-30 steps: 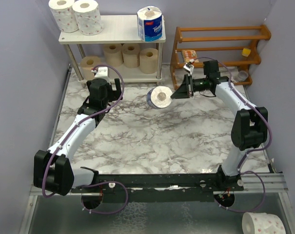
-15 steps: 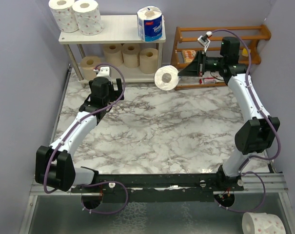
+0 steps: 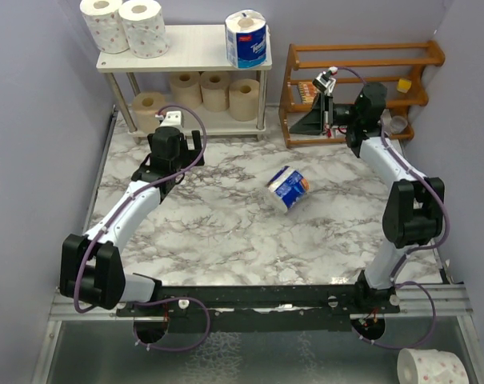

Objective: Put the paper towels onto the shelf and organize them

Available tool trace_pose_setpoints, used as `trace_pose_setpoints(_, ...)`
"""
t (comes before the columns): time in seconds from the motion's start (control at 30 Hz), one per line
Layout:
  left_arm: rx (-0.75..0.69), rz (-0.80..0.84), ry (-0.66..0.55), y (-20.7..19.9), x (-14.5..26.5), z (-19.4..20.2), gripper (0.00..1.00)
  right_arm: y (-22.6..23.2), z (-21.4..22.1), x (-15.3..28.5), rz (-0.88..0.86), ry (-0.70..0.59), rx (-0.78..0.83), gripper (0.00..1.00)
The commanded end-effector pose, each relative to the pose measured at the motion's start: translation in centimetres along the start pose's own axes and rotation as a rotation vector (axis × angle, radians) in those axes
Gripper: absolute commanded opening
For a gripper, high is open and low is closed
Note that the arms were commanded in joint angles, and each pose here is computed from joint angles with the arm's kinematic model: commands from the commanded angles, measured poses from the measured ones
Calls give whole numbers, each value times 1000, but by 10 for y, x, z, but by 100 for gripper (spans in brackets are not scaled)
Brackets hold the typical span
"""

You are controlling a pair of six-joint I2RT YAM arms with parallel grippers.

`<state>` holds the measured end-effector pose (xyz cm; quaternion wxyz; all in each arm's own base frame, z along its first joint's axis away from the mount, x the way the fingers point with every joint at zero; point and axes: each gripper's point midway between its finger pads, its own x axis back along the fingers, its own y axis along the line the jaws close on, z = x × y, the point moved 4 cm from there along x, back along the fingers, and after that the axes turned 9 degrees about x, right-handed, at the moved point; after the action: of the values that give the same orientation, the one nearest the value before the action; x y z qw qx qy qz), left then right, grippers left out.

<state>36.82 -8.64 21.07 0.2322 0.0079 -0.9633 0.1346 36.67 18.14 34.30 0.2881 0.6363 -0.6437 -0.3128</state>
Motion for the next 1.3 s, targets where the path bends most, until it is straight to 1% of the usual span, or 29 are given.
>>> trace_pose_setpoints(0.0,16,31,-23,-8,2,-15,99,-29,47,7,-48,101,-79,1)
trace_pose_setpoints(0.07,17,36,-17,-8,1,-14,99,-37,58,9,-54,109,-53,1)
trace_pose_setpoints(0.13,16,36,-11,-8,1,-13,99,-41,57,8,-56,109,0,1)
trace_pose_setpoints(0.17,16,34,-10,-8,1,-12,99,-42,54,9,-56,108,26,7)
trace_pose_setpoints(0.2,15,31,-5,-8,0,-11,99,-46,49,8,-38,92,56,15)
trace_pose_setpoints(0.23,13,28,-2,-7,0,-11,99,-51,41,7,24,63,126,26)
trace_pose_setpoints(0.27,10,28,2,-7,0,-11,99,-62,37,7,152,68,213,38)
trace_pose_setpoints(0.3,10,25,5,-7,-1,-10,99,-69,37,7,294,129,309,50)
trace_pose_setpoints(0.33,9,25,8,-7,-1,-10,99,-76,40,4,394,218,433,54)
trace_pose_setpoints(0.37,11,26,9,-7,-1,-11,99,-84,46,7,501,310,506,56)
trace_pose_setpoints(0.43,15,32,13,-8,-1,-10,99,-94,63,21,615,405,547,58)
trace_pose_setpoints(0.47,16,40,14,-10,-1,-11,99,-96,69,29,662,430,558,59)
trace_pose_setpoints(0.53,18,81,26,-16,0,-11,99,-90,81,39,710,440,600,62)
trace_pose_setpoints(0.6,-5,251,74,-39,4,-7,99,-79,88,45,732,423,647,65)
trace_pose_setpoints(0.67,-29,503,158,-71,15,0,99,-70,95,51,760,417,685,67)
trace_pose_setpoints(0.73,-16,741,251,-99,32,6,99,-66,107,58,789,428,702,68)
trace_pose_setpoints(0.77,1,822,290,-108,39,8,99,-64,114,62,803,432,717,68)
trace_pose_setpoints(0.8,19,865,322,-113,42,11,99,-64,119,66,829,431,726,68)
trace_pose_setpoints(0.87,82,845,391,-114,40,20,99,-62,128,73,876,421,731,68)
trace_pose_setpoints(0.97,201,850,504,-118,45,35,99,-45,137,82,916,405,777,69)
trace_pose_setpoints(1.1,369,893,600,-130,52,57,99,-37,154,94,1018,309,797,71)
trace_pose_setpoints(1.17,387,902,628,-139,56,67,99,-39,172,95,1016,285,760,71)
trace_pose_setpoints(1.23,361,872,639,-148,59,77,99,-41,185,95,1000,276,722,69)
trace_pose_setpoints(1.27,339,846,650,-152,60,83,99,-36,183,96,992,275,730,69)
